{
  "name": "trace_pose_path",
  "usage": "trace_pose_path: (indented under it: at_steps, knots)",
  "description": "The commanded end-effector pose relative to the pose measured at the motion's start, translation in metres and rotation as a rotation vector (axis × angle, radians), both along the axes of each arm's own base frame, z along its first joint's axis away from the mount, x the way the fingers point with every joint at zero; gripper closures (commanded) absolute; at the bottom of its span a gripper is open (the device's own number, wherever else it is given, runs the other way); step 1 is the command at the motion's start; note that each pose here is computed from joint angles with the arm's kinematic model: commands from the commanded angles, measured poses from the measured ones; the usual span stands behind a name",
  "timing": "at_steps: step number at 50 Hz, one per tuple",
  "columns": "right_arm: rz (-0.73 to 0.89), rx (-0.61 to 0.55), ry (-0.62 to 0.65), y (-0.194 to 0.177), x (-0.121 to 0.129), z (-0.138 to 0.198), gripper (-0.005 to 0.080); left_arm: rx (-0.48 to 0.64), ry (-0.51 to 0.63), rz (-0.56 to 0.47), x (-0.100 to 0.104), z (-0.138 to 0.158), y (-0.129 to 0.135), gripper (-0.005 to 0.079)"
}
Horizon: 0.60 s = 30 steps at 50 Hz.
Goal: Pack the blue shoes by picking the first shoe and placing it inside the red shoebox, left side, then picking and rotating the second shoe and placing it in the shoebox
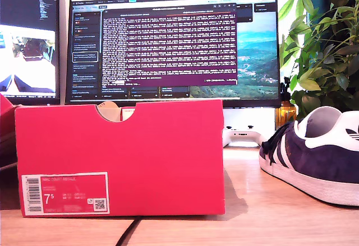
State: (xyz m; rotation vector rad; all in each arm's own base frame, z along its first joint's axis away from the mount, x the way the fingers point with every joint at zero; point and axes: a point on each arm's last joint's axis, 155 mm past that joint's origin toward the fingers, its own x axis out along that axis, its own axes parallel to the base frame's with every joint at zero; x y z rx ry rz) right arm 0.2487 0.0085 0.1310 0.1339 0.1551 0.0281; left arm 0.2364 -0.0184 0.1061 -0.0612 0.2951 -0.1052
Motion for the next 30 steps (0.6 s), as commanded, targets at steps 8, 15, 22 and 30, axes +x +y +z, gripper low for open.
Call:
trace_pose_path:
  at_steps: [8, 15, 22, 30]
  knots:
    - [-0.001, 0.008, 0.001, 0.000, 0.001, -0.005, 0.0760, -0.056, 0.033, -0.024, -0.001, -0.013, -0.007, 0.0762]
    - [-0.010, 0.094, -0.018, 0.001, 0.001, 0.001, 0.0760, -0.101, 0.022, -0.025, 0.000, -0.009, -0.010, 0.0762]
    - [0.018, 0.282, -0.074, 0.009, 0.003, 0.018, 0.0760, -0.270, -0.036, -0.040, 0.004, 0.013, -0.019, 0.0762]
    - [0.129, 0.402, -0.138, 0.029, 0.000, 0.043, 0.0760, -0.410, -0.133, -0.186, 0.001, 0.050, -0.046, 0.0762]
